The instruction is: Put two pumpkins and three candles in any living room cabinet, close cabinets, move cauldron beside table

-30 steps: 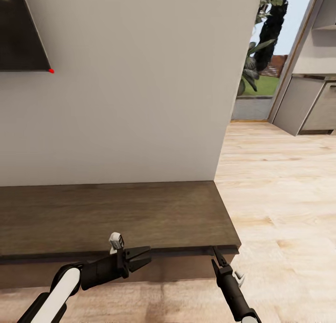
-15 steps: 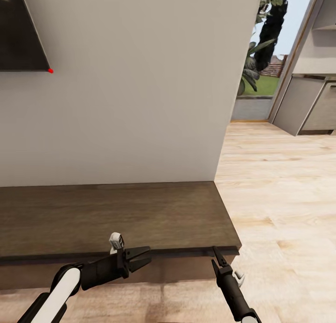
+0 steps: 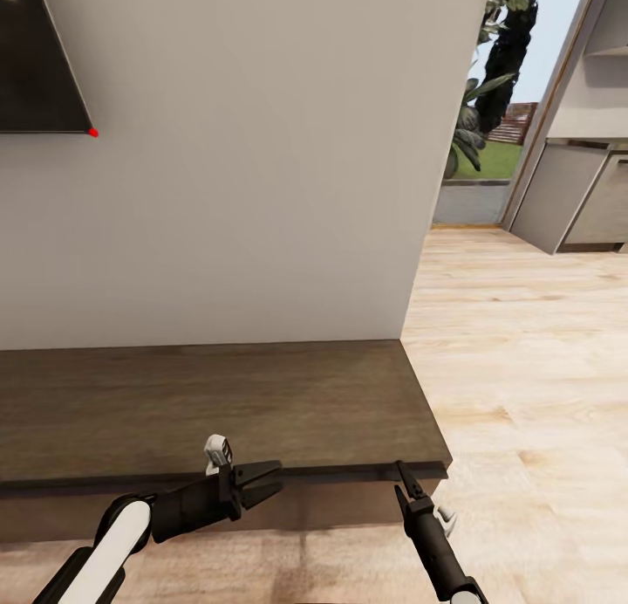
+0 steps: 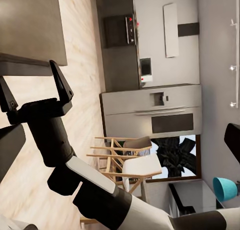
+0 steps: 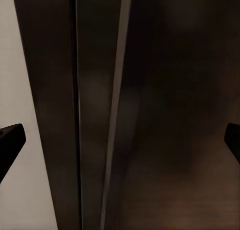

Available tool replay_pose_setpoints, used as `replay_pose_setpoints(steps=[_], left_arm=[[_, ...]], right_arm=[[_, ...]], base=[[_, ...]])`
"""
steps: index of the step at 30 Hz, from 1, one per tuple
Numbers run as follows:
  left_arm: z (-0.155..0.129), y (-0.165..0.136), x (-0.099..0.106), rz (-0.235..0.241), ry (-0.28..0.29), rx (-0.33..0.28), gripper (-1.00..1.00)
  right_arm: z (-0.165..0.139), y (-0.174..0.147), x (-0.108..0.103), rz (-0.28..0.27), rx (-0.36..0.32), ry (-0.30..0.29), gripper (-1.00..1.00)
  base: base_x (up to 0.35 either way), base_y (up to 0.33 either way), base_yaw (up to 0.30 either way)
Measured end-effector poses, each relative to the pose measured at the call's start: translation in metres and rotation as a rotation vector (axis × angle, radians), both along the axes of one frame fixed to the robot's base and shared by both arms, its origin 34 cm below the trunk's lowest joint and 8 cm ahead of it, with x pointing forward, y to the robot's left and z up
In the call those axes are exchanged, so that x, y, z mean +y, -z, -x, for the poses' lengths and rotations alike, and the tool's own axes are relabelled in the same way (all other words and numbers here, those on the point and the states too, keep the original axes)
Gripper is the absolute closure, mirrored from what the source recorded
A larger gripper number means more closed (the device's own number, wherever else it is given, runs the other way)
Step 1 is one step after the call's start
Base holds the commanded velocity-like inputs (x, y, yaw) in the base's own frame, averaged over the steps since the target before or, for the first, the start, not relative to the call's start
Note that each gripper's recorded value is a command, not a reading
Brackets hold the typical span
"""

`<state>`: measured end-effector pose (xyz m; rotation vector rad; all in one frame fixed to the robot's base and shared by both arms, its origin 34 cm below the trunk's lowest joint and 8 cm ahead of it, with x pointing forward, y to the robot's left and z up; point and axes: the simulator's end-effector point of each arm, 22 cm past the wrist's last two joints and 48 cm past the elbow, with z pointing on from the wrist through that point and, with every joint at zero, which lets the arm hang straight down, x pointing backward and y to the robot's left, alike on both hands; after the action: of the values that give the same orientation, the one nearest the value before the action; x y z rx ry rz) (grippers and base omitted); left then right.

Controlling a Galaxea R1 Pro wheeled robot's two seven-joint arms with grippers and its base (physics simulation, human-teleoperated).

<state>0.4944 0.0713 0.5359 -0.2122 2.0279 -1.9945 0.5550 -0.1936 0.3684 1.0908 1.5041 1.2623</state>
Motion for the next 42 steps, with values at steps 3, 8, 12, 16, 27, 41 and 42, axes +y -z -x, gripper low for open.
replay_pose_setpoints(steps=[3, 8, 12, 16, 27, 41, 42], left_arm=[[0.0000, 0.0000, 0.0001, 0.000, 0.000, 0.000, -1.00], [0.0000, 0.0000, 0.0000, 0.000, 0.000, 0.000, -1.00], [0.0000, 0.0000, 0.0000, 0.000, 0.000, 0.000, -1.00], [0.0001, 0.0000, 0.0000, 0.000, 0.000, 0.000, -1.00], [-0.0002, 0.0001, 0.0000, 0.000, 0.000, 0.000, -1.00], [-0.0002, 0.0001, -0.0003, 0.000, -0.001, 0.000, -1.00], [-0.0003, 0.0003, -0.0001, -0.001, -0.001, 0.000, -1.00]], right_arm=[[0.0000, 0.0000, -0.0001, -0.001, 0.000, 0.001, -1.00], [0.0000, 0.0000, -0.0001, -0.002, 0.000, 0.001, -1.00], [0.0000, 0.0000, 0.0000, -0.002, 0.000, 0.000, -1.00], [-0.0004, -0.0010, 0.0000, -0.004, -0.003, 0.001, 1.00], [0.0009, 0.0023, -0.0002, 0.009, 0.007, -0.001, 1.00], [0.0009, 0.0023, -0.0001, 0.009, 0.006, -0.001, 1.00], [0.0008, 0.0023, -0.0001, 0.009, 0.006, -0.001, 1.00]], base=[[0.000, 0.000, 0.000], [0.000, 0.000, 0.000], [0.000, 0.000, 0.000], [-0.028, 0.000, 0.000], [-0.003, 0.000, 0.000], [0.000, 0.000, 0.000], [0.000, 0.000, 0.000]])
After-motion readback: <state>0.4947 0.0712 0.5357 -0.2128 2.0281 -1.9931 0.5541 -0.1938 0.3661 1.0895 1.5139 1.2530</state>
